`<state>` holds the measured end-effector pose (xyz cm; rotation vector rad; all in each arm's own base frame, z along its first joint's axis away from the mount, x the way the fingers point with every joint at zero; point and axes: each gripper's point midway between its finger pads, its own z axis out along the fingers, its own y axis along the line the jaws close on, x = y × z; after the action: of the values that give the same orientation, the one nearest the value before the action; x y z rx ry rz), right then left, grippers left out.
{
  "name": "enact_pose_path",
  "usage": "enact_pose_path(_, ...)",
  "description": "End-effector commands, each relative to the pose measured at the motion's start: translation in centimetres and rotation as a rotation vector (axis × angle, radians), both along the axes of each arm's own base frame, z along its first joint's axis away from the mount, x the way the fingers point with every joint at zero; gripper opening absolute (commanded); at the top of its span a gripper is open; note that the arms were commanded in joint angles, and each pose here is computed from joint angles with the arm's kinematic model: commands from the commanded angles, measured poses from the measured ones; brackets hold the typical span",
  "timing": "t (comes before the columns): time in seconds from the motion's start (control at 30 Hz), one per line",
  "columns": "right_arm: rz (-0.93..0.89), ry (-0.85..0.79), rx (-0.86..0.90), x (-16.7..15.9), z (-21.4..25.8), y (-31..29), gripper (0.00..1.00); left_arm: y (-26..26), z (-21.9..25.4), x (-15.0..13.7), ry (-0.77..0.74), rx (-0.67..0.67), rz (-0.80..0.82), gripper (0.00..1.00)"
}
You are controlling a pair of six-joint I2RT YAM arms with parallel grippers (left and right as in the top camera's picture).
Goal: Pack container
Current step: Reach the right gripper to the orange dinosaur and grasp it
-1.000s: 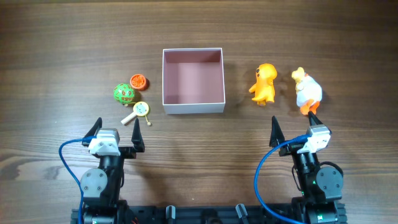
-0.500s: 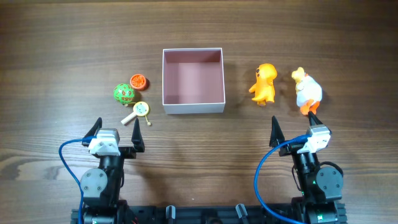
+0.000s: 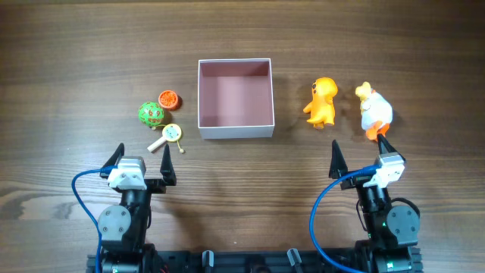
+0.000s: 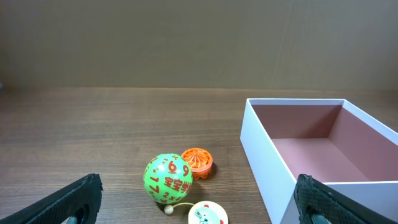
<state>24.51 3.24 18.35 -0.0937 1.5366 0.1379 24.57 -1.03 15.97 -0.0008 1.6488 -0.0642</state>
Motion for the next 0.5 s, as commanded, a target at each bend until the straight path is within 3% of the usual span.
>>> enact_pose_path(0.0, -0.026, 0.002, 0.022, -0.4, 2.3, -0.5, 1.00, 0.0, -0.3, 0.0, 0.000, 0.019, -0.005, 1.00)
enact_pose_path(0.23, -0.099, 0.179, -0.062, 2.2, 9.5, -1.6, 1.00, 0.0, -0.3, 0.0, 0.000, 0.019, -0.005, 1.00)
enact_pose_path(0.37, -0.065, 0.458, -0.076, 6.5, 12.1, -0.7, 1.00, 0.0, -0.3, 0.0, 0.000, 0.019, -0.005, 1.00)
enact_pose_path(0.47, -0.022, 0.641, -0.094, 9.5, 10.8, 0.3, 1.00, 0.0, -0.3, 0.0, 0.000, 0.019, -0.005, 1.00)
